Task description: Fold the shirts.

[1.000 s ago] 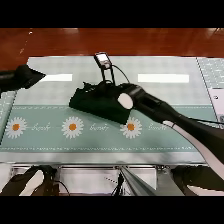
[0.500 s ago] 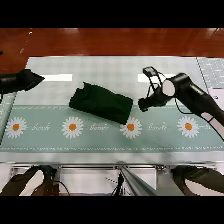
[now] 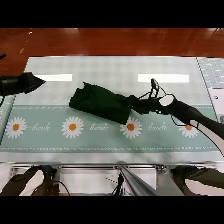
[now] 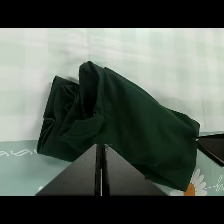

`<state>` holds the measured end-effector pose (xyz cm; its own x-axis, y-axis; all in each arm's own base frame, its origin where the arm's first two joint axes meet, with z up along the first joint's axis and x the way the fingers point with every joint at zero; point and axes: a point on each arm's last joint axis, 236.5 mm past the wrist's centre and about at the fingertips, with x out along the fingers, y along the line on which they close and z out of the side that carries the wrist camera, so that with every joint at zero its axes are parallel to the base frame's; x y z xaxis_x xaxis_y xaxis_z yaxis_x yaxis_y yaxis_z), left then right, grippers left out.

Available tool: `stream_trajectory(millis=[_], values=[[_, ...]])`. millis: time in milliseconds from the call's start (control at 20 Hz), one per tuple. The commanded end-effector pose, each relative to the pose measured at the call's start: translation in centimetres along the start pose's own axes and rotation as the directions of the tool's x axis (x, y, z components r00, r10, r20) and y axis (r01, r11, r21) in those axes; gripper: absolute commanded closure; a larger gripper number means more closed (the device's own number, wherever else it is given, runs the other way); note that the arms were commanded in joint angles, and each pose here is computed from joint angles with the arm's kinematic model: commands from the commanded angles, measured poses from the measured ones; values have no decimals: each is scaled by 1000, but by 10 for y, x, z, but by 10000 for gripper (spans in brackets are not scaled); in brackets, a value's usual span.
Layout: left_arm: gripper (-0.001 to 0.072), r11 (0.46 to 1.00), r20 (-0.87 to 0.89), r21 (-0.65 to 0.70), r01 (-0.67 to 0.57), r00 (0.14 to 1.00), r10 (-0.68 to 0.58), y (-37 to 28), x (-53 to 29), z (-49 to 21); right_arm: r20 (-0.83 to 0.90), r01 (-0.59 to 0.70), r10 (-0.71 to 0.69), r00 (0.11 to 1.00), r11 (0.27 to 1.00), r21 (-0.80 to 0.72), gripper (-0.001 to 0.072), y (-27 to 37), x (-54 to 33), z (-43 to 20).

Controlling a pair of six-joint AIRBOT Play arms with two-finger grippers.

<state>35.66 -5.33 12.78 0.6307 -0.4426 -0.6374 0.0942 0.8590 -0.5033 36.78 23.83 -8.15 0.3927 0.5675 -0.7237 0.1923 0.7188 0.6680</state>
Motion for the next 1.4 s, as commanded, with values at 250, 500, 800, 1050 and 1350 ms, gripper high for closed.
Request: stream_trajectory(millis=[250,500,800,1050,1350], values=[[643,1000,-3,0,-1,1000,1,0,0,-1,-86,-94,83,993,986,-139,682,27,7,-12],[643,1000,7,-2,-4,1000,4,1,1,2,-38,-70,60,997,917,-392,682,53,-89,35],[643,1000,-6,-28,-15,1000,15,13,13,3,357,165,-79,931,962,-218,682,17,-296,110],[643,998,-46,-55,-20,999,17,23,27,-3,289,512,-526,800,849,128,683,-114,-407,48],[643,996,-81,-82,-27,996,21,33,40,-8,-17,698,-853,521,414,584,683,-218,-510,-52]])
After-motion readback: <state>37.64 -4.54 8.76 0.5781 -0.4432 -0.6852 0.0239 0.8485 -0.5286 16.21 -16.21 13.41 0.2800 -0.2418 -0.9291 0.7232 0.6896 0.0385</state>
